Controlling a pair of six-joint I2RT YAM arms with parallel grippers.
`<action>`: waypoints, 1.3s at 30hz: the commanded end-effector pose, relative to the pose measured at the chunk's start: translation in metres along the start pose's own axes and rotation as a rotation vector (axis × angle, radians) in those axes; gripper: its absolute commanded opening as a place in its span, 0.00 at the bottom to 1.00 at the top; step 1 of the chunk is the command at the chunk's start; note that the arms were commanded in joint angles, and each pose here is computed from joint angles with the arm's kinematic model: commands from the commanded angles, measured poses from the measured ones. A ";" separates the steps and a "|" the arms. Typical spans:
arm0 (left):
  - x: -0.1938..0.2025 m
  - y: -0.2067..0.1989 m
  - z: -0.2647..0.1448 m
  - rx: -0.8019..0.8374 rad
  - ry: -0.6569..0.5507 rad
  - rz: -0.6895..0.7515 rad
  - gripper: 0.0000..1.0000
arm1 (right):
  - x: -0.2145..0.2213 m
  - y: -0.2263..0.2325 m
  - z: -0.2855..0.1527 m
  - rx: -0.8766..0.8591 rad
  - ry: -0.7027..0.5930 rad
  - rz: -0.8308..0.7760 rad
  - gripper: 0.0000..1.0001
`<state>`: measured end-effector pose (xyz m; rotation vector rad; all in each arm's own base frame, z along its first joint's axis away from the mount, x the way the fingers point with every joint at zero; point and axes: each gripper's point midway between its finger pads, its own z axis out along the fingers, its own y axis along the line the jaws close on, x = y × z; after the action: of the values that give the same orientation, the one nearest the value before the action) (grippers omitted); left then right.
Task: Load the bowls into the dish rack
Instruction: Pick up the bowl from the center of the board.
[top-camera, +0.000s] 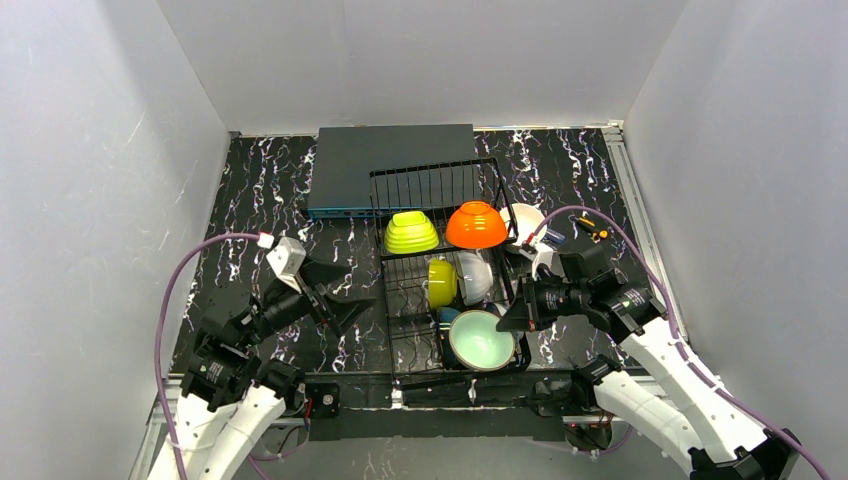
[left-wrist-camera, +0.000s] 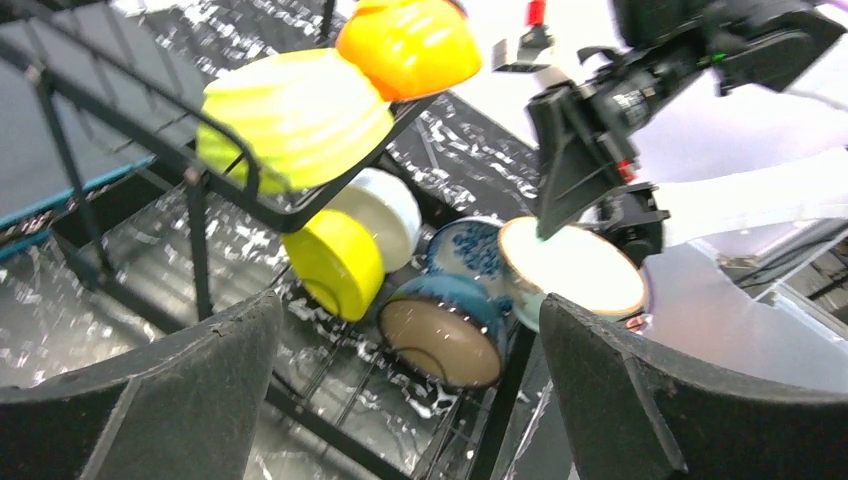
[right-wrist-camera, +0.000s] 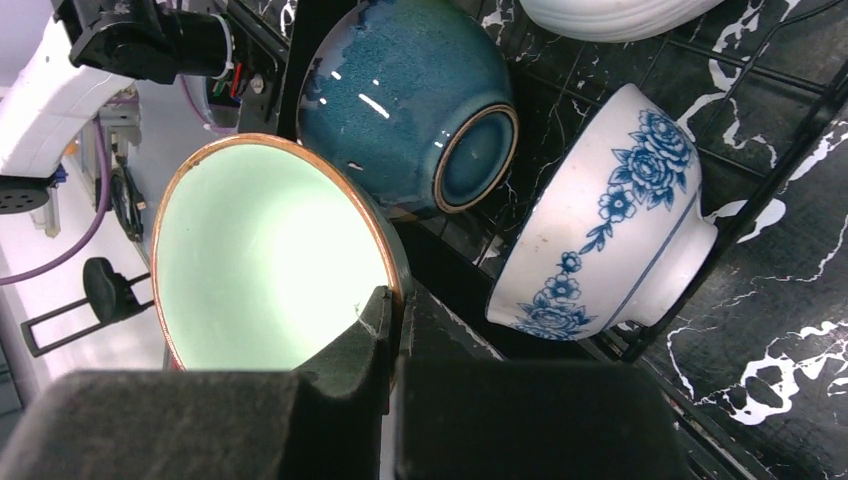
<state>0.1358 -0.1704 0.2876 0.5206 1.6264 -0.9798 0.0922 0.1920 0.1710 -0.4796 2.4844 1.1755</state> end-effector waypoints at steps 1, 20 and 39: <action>-0.028 -0.032 0.004 0.175 -0.064 0.043 0.98 | -0.008 0.010 -0.002 -0.042 -0.026 -0.034 0.01; -0.044 -0.102 0.086 0.346 0.099 0.393 0.98 | -0.002 0.005 -0.003 -0.016 -0.017 -0.035 0.01; 0.098 -0.135 0.104 0.556 0.534 1.136 0.79 | 0.006 -0.001 -0.007 0.011 0.007 -0.050 0.01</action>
<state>0.0527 -0.3434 0.2396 1.8772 1.1621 -0.5695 0.0902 0.1805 0.1590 -0.5070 2.5199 1.0817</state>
